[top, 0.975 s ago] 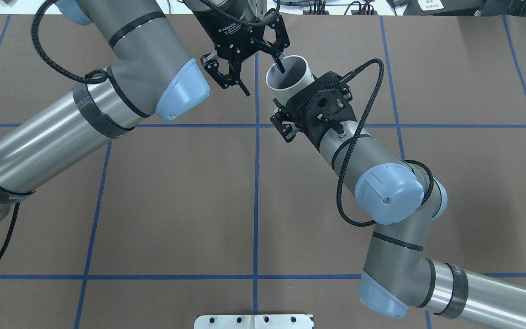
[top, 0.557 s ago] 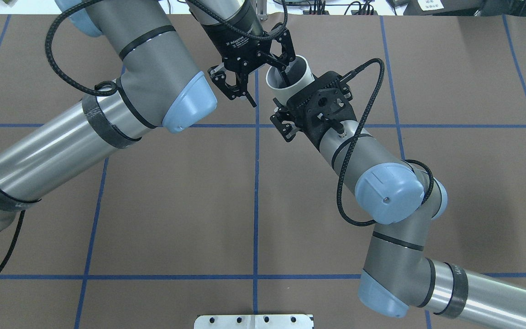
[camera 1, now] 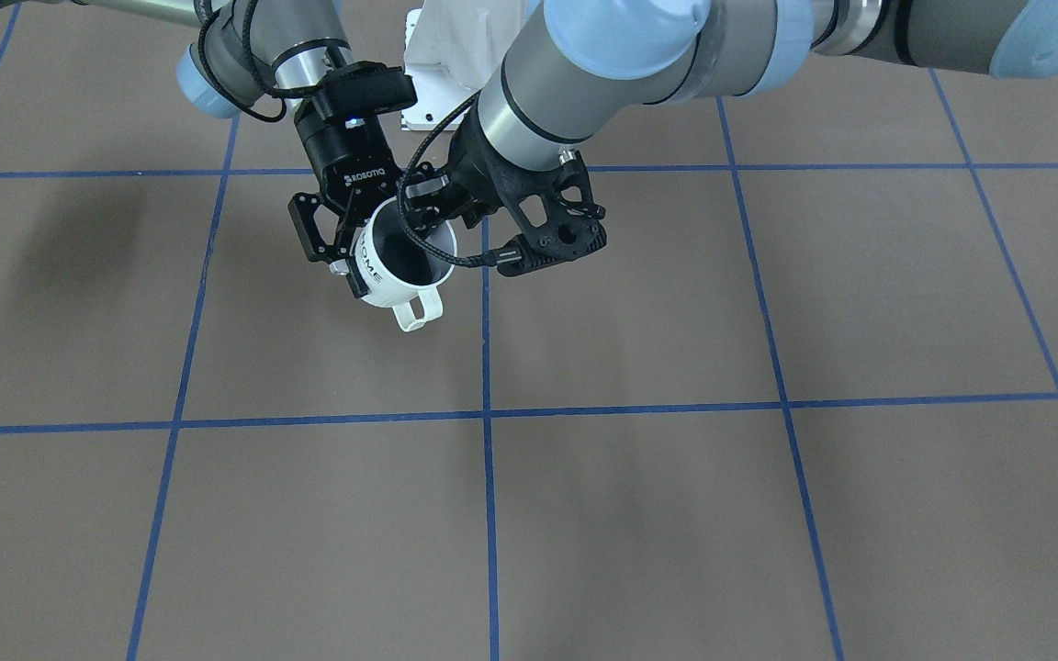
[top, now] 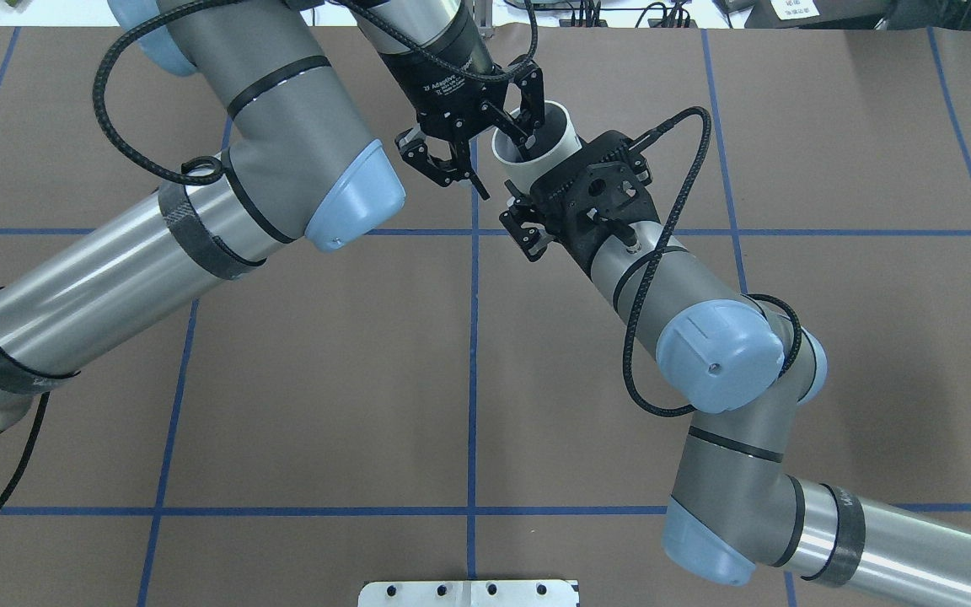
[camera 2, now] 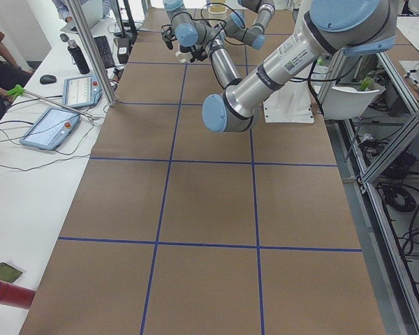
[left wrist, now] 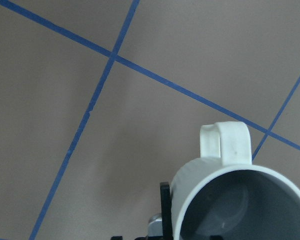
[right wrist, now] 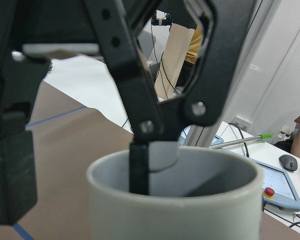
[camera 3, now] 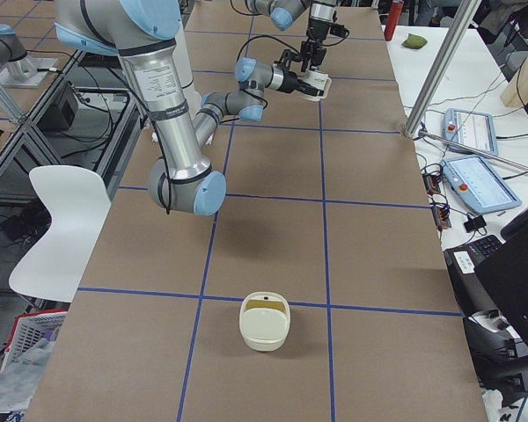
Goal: Left arm hands cup to right arm to dump lemon
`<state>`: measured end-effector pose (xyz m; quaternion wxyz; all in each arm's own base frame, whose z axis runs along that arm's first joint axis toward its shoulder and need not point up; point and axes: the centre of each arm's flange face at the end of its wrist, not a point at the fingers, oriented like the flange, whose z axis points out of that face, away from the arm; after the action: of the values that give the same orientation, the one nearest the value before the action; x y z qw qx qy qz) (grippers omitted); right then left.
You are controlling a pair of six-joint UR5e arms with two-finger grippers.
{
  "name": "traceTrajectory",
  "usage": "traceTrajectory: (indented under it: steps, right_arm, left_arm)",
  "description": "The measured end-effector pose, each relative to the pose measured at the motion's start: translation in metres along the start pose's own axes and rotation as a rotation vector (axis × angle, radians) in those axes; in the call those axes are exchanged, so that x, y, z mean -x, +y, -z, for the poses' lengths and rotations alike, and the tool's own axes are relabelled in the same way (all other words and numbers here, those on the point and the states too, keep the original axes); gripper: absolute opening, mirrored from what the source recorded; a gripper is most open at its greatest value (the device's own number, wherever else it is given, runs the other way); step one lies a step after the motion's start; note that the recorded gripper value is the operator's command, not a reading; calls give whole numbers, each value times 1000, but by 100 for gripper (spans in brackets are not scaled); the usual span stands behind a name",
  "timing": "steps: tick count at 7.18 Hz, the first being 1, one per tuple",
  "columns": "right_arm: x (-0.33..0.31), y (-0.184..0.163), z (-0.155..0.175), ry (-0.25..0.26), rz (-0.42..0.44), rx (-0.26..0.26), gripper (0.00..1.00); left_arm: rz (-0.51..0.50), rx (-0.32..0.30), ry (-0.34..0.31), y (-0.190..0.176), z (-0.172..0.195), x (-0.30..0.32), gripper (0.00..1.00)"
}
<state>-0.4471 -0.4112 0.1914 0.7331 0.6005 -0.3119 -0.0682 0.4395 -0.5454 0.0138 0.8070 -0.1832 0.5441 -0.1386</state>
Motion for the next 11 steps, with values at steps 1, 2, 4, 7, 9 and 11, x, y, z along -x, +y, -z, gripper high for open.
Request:
traceTrajectory:
  steps: [1, 2, 4, 7, 9, 11]
  right_arm:
    - [0, 0, 0, -1, -1, 0, 6]
    - [0, 1, 0, -1, -1, 0, 6]
    - [-1, 2, 0, -1, -1, 1, 6]
    - [-1, 3, 0, -1, -1, 2, 6]
    - [-1, 3, 0, 0, 0, 3, 6]
    - [-1, 3, 0, -1, 0, 3, 7]
  left_arm:
    - [1, 0, -1, -1, -1, 0, 50]
    - [2, 0, -3, -2, -2, 0, 48]
    - [1, -2, -6, -5, -4, 1, 45]
    - [-7, -14, -6, -9, -6, 1, 39]
    - [-16, -15, 1, -8, -6, 0, 35]
    - [-20, -14, 4, -7, -6, -1, 30]
